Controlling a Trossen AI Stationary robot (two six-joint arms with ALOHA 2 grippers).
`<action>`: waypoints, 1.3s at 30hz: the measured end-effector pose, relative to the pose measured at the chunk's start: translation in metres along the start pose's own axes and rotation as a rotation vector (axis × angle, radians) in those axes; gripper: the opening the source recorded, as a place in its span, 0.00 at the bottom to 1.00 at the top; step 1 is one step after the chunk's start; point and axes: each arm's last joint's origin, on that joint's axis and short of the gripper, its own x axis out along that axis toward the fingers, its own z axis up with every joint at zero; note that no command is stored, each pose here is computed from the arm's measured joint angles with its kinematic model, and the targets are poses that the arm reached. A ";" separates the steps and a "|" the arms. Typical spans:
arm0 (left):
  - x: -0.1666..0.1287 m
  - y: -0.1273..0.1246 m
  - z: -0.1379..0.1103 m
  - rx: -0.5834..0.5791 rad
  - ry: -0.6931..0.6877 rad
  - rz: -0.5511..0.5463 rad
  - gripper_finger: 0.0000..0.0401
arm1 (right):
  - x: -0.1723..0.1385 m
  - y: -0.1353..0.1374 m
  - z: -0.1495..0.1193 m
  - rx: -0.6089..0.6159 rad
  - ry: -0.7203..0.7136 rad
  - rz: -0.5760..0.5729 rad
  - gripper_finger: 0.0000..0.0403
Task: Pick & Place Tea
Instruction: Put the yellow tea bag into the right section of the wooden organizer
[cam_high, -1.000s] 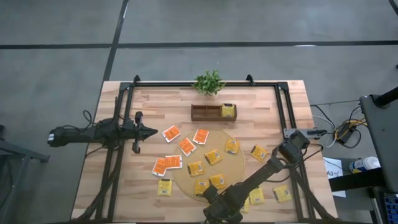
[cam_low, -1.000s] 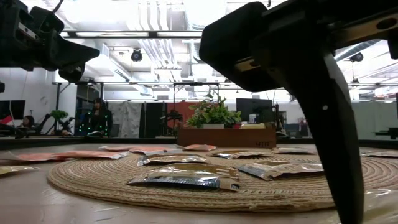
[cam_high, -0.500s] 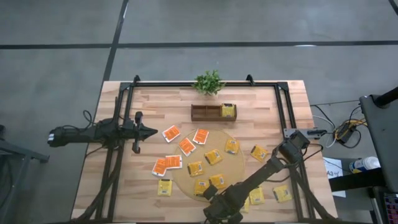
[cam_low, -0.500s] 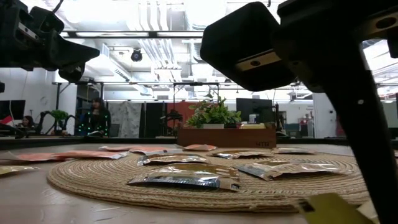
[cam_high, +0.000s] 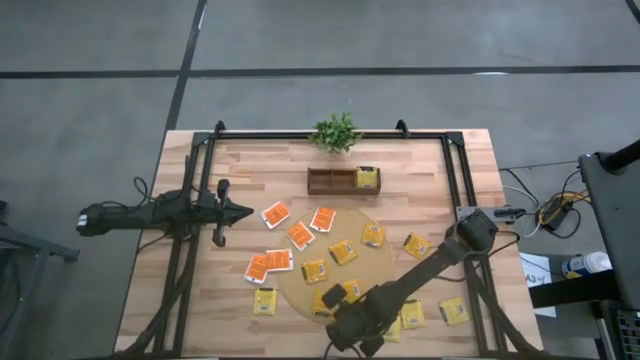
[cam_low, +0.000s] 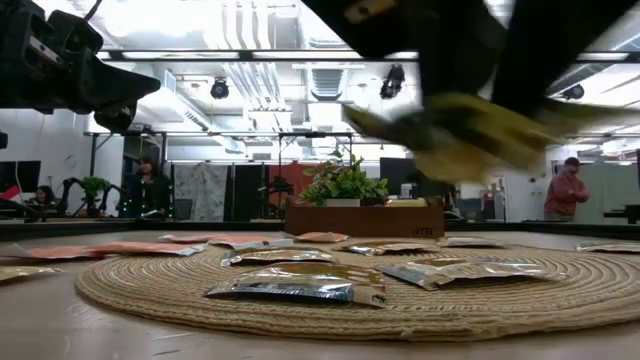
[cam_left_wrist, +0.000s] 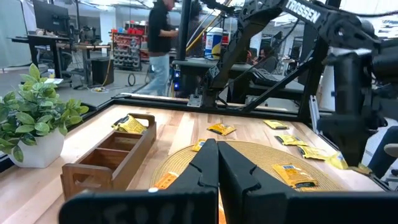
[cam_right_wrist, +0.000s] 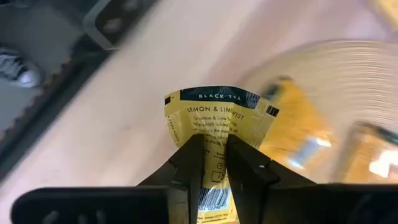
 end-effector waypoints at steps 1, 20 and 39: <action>0.000 0.000 0.000 0.000 0.000 0.000 0.00 | -0.005 -0.004 0.000 0.007 -0.006 -0.028 0.16; 0.000 0.000 0.000 0.000 0.000 0.000 0.00 | -0.085 -0.111 -0.014 0.569 -0.179 -0.488 0.16; 0.000 0.000 0.000 0.000 0.000 0.000 0.00 | -0.146 -0.229 -0.080 0.811 -0.130 -0.905 0.16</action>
